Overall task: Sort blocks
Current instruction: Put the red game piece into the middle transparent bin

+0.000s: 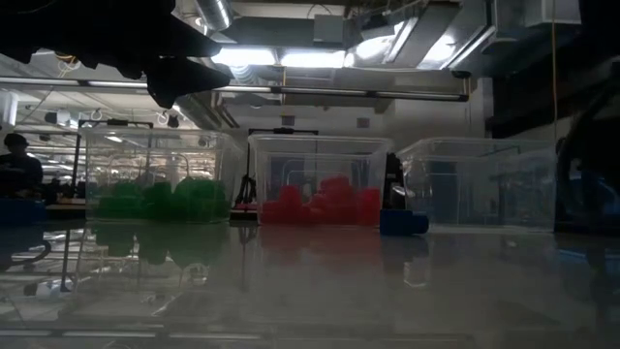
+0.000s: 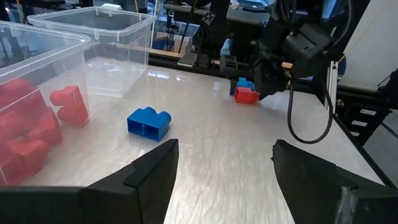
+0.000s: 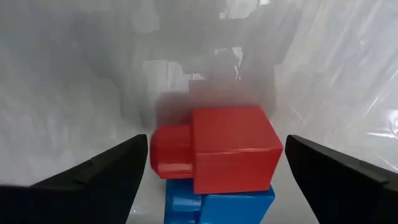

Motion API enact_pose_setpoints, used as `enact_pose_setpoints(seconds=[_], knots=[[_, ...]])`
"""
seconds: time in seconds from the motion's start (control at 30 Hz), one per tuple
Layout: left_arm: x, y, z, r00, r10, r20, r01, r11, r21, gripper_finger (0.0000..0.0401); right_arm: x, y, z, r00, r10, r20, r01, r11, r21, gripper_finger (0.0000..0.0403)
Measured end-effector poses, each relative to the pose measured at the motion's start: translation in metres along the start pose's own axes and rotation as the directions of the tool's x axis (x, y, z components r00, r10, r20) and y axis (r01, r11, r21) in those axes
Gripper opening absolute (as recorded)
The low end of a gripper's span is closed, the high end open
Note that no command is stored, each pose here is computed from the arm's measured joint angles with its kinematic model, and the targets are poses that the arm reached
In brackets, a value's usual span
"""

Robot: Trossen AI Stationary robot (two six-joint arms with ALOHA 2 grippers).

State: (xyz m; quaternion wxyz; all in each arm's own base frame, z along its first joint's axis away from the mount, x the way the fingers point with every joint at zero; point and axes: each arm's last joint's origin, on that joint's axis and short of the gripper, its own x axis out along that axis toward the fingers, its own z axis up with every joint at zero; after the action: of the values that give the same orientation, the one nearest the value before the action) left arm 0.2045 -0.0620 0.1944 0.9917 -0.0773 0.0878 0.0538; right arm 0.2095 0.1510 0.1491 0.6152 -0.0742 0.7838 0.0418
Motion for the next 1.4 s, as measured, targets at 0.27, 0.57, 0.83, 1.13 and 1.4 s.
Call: enact_pose_setpoints(seconds=[0.27, 0.57, 0.83, 1.13, 1.4], knots=[[0.0, 0.0, 0.0, 1.0, 0.0, 0.0, 0.0, 1.0, 0.0, 0.0245, 0.01, -0.004, -0.003, 0.999, -0.034, 0.004, 0.034, 0.999, -0.002, 0.038], [0.0, 0.0, 0.0, 1.0, 0.0, 0.0, 0.0, 1.0, 0.001, 0.0245, 0.011, -0.004, -0.003, 0.999, -0.034, 0.013, 0.034, 0.999, -0.003, 0.0348], [0.0, 0.0, 0.0, 1.0, 0.0, 0.0, 0.0, 1.0, 0.0, 0.0245, 0.008, -0.002, -0.001, 0.999, -0.034, 0.017, 0.034, 0.999, -0.023, 0.0264], [0.0, 0.0, 0.0, 1.0, 0.0, 0.004, 0.0, 1.0, -0.001, 0.0245, -0.033, -0.008, 0.022, 0.987, -0.075, 0.145, 0.088, 0.992, -0.089, 0.0264], [0.0, 0.0, 0.0, 1.0, 0.0, 0.004, 0.0, 1.0, -0.001, 0.0245, -0.096, -0.051, 0.053, 0.915, -0.23, 0.331, 0.291, 0.945, -0.149, 0.0264]])
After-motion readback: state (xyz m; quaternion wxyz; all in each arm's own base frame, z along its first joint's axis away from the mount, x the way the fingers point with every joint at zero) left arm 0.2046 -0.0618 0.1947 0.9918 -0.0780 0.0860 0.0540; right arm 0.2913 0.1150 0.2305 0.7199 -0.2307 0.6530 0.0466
